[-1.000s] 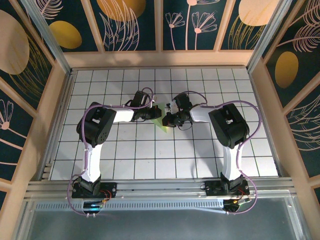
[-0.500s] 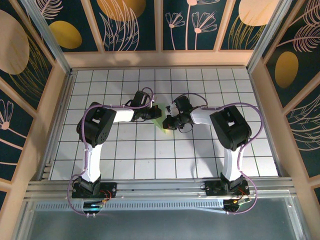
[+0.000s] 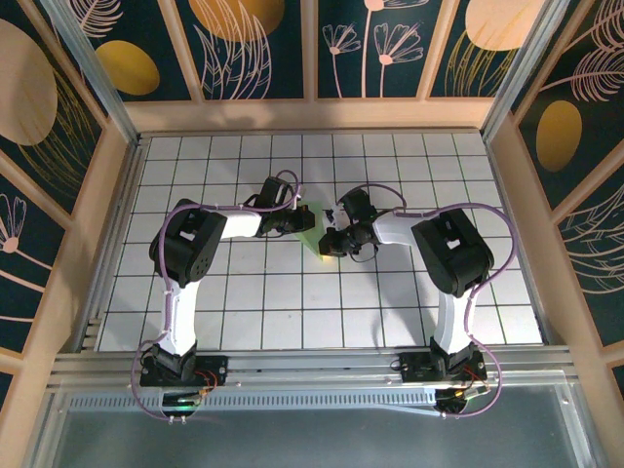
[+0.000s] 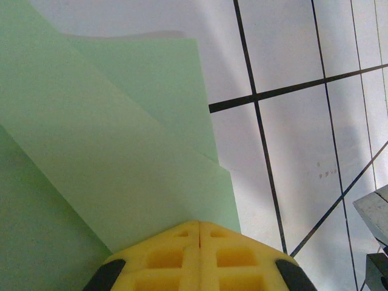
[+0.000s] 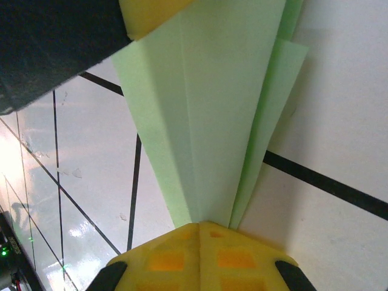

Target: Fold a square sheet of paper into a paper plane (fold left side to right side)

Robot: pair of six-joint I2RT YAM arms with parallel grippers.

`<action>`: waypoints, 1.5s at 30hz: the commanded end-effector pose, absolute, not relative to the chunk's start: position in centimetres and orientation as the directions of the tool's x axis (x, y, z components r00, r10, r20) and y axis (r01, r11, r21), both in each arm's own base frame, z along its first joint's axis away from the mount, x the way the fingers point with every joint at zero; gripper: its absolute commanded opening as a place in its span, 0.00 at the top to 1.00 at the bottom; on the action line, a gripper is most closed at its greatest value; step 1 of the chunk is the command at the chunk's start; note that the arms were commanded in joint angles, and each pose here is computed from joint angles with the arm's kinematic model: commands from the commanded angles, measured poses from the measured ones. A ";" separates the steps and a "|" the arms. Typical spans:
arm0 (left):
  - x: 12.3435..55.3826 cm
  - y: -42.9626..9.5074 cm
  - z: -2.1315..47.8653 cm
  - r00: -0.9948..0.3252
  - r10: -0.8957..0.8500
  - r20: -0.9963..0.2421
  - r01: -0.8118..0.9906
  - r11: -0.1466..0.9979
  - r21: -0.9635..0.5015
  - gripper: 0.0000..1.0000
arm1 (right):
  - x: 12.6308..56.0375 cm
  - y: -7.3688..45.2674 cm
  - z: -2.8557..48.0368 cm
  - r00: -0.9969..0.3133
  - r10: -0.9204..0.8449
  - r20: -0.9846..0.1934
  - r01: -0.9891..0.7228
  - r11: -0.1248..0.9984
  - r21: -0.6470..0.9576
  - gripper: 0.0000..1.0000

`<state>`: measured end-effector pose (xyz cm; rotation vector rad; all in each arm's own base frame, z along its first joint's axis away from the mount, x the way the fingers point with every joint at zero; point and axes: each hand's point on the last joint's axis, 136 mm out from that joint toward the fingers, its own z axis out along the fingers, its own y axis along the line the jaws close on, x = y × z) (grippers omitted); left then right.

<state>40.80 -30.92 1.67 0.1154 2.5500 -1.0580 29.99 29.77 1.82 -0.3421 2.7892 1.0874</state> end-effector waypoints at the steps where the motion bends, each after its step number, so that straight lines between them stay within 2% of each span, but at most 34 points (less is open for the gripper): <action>1: 39.9 -27.9 -2.8 -0.951 -0.086 -0.296 0.104 0.816 -0.569 0.99 | 26.7 28.6 0.7 -0.972 -0.207 -0.107 -0.228 0.747 0.625 1.00; 14: 40.1 -28.5 -2.0 -0.949 -0.093 -0.301 0.112 0.794 -0.598 0.98 | 25.0 27.8 0.6 -0.971 -0.221 -0.086 -0.226 0.751 0.621 1.00; 21: 41.2 -30.9 2.4 -0.942 -0.107 -0.319 0.160 0.693 -0.703 0.90 | 27.3 27.9 4.4 -0.965 -0.177 -0.193 -0.262 0.694 0.671 1.00; 24: 42.1 -32.0 6.3 -0.929 -0.125 -0.347 0.203 0.614 -0.763 0.85 | 29.7 27.0 6.2 -0.955 -0.115 -0.274 -0.277 0.682 0.677 0.81; 26: 43.1 -31.8 8.4 -0.914 -0.144 -0.379 0.222 0.604 -0.766 0.80 | 31.5 26.5 7.0 -0.941 -0.069 -0.332 -0.289 0.676 0.678 0.71; 30: 44.4 -29.7 10.7 -0.880 -0.187 -0.436 0.229 0.639 -0.734 0.71 | 34.2 26.7 7.7 -0.906 -0.034 -0.422 -0.335 0.668 0.665 0.58; 38: 44.2 -23.4 12.6 -0.793 -0.310 -0.525 0.161 0.724 -0.671 0.64 | 37.4 28.8 6.6 -0.882 -0.072 -0.466 -0.402 0.633 0.662 0.56; 45: 43.0 -21.9 12.8 -0.772 -0.328 -0.544 0.147 0.742 -0.655 0.61 | 38.5 30.7 5.7 -0.883 -0.101 -0.458 -0.425 0.582 0.693 0.55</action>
